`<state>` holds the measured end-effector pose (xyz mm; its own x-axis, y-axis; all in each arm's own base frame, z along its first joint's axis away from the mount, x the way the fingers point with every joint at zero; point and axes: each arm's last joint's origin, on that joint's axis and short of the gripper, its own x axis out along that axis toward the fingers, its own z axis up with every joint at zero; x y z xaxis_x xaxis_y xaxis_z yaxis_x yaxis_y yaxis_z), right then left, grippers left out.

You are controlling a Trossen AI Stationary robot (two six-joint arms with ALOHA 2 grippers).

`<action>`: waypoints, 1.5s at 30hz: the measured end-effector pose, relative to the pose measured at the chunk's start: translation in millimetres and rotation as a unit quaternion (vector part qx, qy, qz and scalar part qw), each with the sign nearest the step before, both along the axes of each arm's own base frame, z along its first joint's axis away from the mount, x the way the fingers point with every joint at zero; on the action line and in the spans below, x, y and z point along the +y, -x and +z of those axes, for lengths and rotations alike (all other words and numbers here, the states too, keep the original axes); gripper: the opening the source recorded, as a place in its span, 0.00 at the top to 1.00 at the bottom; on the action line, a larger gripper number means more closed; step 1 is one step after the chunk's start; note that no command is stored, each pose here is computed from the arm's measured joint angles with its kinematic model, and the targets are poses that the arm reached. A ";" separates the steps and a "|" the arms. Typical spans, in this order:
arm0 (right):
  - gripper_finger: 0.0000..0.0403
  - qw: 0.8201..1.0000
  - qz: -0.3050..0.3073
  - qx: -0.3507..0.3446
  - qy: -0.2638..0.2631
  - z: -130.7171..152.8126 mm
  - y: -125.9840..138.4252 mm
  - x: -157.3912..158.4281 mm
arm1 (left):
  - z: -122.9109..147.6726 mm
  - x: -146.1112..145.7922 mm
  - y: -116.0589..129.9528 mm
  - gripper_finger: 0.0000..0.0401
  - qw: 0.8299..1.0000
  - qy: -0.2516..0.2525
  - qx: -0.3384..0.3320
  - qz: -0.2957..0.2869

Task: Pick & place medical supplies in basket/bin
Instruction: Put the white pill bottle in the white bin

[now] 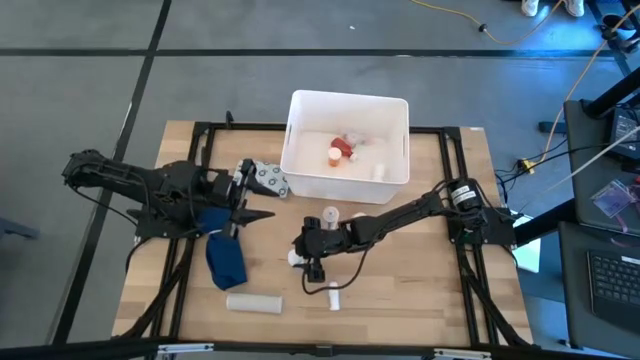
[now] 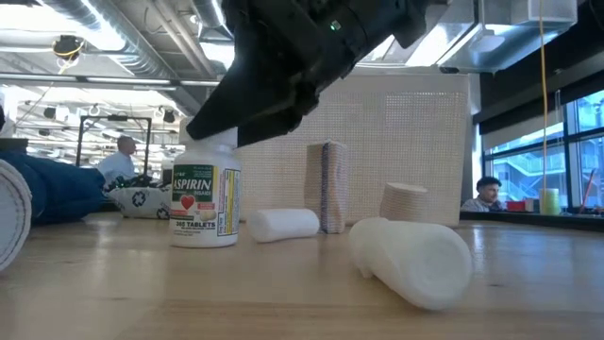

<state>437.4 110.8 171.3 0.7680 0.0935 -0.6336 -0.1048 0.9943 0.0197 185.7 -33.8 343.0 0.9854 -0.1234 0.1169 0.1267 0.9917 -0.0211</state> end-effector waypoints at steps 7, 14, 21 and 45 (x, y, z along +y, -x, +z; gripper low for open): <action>0.41 1.000 -0.006 0.001 -0.006 0.0 0.0 -0.2 | -0.7 0.2 -0.1 0.49 1.000 0.000 0.003 0.003; 0.53 1.000 0.008 -0.011 0.009 11.1 1.6 -1.0 | -2.5 0.1 -0.3 0.49 1.000 -0.002 0.013 0.003; 0.52 1.000 0.008 -0.015 0.021 69.9 2.9 -11.6 | -3.0 0.1 -0.3 0.49 1.000 -0.002 0.015 0.003; 0.51 0.975 -0.163 -0.012 0.153 264.8 53.5 -96.6 | 19.0 0.0 5.8 0.49 0.995 -0.011 -0.101 -0.013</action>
